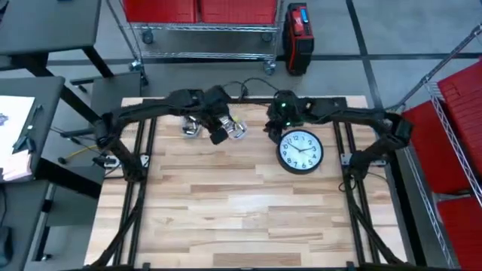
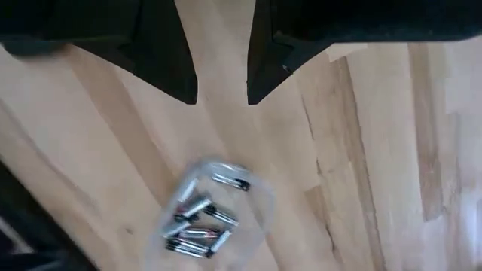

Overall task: Insert battery
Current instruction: Adjust the bins with the batteries

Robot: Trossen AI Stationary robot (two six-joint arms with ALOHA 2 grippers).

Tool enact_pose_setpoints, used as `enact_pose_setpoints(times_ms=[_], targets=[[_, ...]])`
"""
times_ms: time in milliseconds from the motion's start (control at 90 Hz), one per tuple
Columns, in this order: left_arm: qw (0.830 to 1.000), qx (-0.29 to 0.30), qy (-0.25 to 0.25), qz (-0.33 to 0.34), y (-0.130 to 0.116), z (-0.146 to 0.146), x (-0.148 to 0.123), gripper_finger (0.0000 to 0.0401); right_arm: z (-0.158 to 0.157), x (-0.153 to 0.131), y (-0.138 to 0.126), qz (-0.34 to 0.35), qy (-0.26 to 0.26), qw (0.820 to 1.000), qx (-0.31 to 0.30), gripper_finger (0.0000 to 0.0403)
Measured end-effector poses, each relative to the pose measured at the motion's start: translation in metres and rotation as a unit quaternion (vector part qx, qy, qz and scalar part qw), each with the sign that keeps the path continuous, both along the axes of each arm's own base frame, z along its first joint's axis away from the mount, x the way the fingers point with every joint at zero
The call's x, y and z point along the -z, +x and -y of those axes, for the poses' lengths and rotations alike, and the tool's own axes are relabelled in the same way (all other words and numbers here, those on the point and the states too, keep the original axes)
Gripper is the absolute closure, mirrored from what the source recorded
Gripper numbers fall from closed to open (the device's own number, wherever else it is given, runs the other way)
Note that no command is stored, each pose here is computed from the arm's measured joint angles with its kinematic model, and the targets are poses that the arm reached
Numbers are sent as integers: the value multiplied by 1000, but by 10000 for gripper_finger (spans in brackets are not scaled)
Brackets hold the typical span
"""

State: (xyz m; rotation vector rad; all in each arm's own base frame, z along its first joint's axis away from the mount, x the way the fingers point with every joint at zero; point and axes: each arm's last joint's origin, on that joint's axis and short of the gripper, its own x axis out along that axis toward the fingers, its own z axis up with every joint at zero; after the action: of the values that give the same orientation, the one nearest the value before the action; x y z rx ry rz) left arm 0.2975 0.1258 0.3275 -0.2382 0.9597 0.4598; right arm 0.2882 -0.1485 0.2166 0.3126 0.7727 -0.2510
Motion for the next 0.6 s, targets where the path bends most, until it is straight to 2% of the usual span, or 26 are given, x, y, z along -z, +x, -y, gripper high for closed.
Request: enact_pose_setpoints(times_ms=[122, 256, 411, 600], targets=[[998, -21, 13, 61, -31, 12, -37, 401, -1, 23, 19, 2, 11, 1000, 3, 290], [995, -30, 24, 96, -60, 23, -61, 401, 1, 48, 32, -32, 3, 999, 28, 290], [992, -30, 32, 120, -82, 33, -77, 401, 8, 63, 53, -48, 0, 998, 33, 290], [993, -26, 31, 109, -95, 38, -80, 401, 20, 63, 82, -54, -18, 997, 59, 290]])
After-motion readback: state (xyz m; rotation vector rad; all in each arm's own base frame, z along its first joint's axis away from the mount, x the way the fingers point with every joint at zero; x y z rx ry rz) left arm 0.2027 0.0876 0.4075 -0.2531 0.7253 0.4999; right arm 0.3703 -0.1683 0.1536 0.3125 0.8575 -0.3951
